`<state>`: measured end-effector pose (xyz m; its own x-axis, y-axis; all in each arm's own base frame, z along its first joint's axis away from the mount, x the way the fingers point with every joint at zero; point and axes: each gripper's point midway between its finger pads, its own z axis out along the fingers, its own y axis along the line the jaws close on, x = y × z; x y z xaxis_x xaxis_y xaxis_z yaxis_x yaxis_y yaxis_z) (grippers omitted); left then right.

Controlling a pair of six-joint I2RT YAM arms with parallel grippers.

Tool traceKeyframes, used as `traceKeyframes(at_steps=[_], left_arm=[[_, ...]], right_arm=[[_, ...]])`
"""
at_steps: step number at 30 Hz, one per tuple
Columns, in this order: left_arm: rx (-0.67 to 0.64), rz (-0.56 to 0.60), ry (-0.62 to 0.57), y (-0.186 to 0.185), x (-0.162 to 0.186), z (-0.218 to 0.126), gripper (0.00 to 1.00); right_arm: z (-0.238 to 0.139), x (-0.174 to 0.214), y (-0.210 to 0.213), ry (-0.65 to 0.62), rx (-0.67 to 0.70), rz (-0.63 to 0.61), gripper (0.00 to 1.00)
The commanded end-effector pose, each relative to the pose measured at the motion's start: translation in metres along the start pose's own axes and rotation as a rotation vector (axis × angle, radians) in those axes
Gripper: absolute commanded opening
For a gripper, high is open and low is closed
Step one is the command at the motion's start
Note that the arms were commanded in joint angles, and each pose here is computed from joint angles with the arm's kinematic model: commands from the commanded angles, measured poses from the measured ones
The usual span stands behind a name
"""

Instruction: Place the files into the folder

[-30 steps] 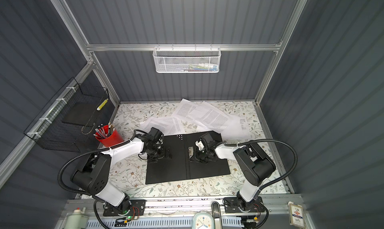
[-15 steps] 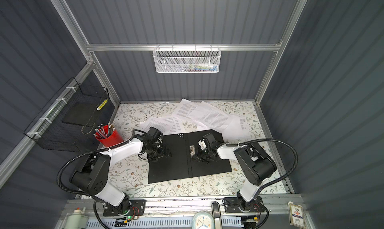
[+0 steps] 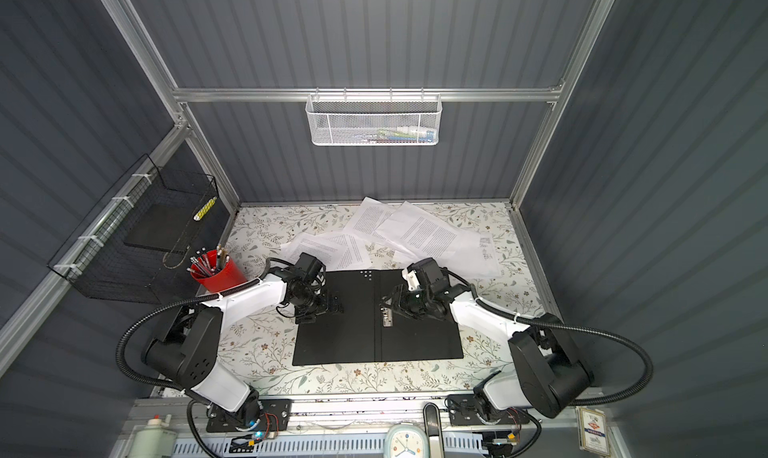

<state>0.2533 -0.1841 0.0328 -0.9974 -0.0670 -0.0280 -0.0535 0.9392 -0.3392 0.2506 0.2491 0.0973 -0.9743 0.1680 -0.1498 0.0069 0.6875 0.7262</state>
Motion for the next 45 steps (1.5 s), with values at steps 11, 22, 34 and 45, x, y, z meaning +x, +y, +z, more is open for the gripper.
traceKeyframes(at_steps=[11, 22, 34, 45], left_arm=[[-0.118, -0.029, 0.156, 0.040, 0.035, 0.028, 1.00], [-0.097, -0.026, 0.153, 0.033, 0.032, 0.025, 1.00], [-0.024, 0.029, -0.091, -0.016, -0.026, -0.065, 1.00], [-0.209, -0.111, -0.324, 0.058, -0.117, -0.120, 1.00]], right_arm=[[0.027, 0.035, -0.029, 0.116, 0.053, 0.049, 0.03], [0.057, -0.048, 0.003, 0.058, -0.037, 0.017, 0.13], [0.010, -0.073, 0.029, -0.060, -0.150, -0.064, 0.57], [-0.008, -0.053, 0.011, -0.084, -0.124, -0.095, 0.94]])
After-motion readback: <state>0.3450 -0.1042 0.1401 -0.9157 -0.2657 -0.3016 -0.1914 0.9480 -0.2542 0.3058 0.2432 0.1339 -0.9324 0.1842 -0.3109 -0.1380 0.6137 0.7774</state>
